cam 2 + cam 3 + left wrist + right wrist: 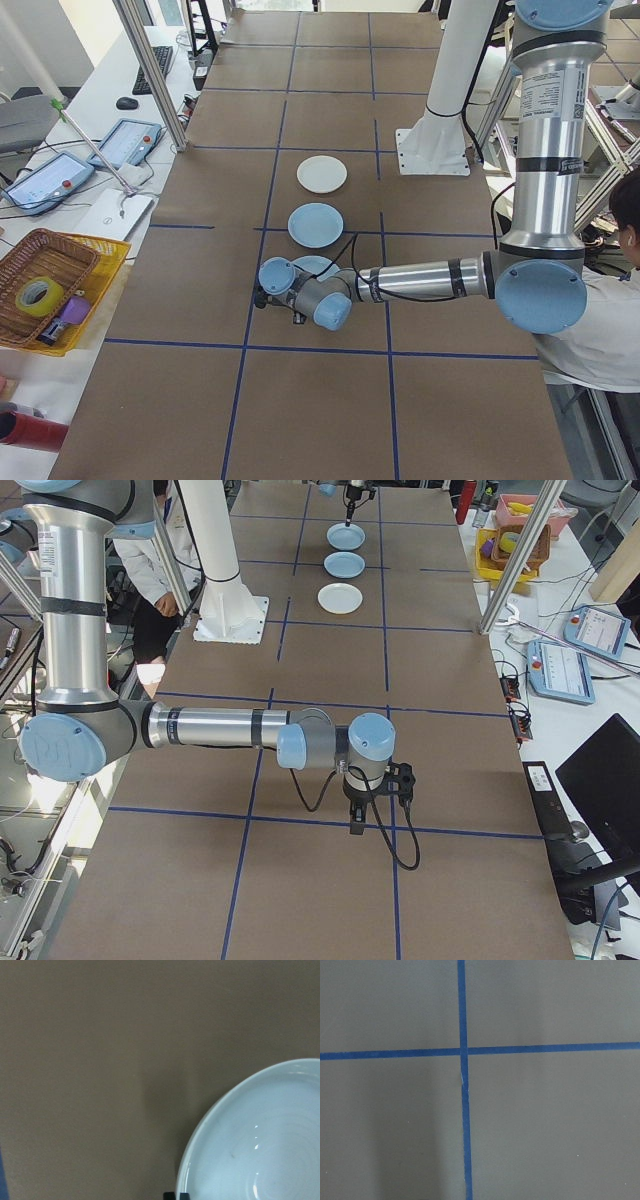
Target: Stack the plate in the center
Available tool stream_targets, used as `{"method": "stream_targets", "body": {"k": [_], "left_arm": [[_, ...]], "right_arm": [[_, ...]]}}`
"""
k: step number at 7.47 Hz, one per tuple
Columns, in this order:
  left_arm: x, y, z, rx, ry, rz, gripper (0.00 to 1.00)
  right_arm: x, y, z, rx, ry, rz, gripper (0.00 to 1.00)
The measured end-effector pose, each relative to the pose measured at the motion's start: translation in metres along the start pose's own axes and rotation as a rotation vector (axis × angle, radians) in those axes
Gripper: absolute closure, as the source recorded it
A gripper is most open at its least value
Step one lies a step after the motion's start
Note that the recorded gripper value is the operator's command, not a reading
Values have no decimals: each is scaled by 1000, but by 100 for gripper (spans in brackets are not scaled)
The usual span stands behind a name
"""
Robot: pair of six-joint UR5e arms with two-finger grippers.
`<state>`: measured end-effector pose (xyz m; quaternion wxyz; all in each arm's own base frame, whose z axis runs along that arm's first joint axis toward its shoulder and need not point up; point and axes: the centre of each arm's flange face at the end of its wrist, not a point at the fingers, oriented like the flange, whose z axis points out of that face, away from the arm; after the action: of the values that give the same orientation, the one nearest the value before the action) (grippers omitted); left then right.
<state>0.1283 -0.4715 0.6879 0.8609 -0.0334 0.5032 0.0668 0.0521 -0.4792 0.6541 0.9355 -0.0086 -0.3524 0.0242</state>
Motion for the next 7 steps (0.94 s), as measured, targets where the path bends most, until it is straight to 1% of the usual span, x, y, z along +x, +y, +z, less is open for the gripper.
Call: {"method": "stream_targets", "body": {"k": [2, 3, 5, 6, 7], "left_arm": [[-4, -4, -26, 43, 22, -3, 100], [6, -8, -40, 60, 28, -13, 100], [56, -14, -65, 87, 40, -80, 100], [88, -13, -64, 83, 50, -121, 100], [117, -10, -55, 65, 54, -154, 100]], "right_arm": [[0, 0, 0, 0, 0, 0, 0], [0, 0, 0, 0, 0, 0, 0], [0, 0, 0, 0, 0, 0, 0], [0, 0, 0, 0, 0, 0, 0], [0, 0, 0, 0, 0, 0, 0]]}}
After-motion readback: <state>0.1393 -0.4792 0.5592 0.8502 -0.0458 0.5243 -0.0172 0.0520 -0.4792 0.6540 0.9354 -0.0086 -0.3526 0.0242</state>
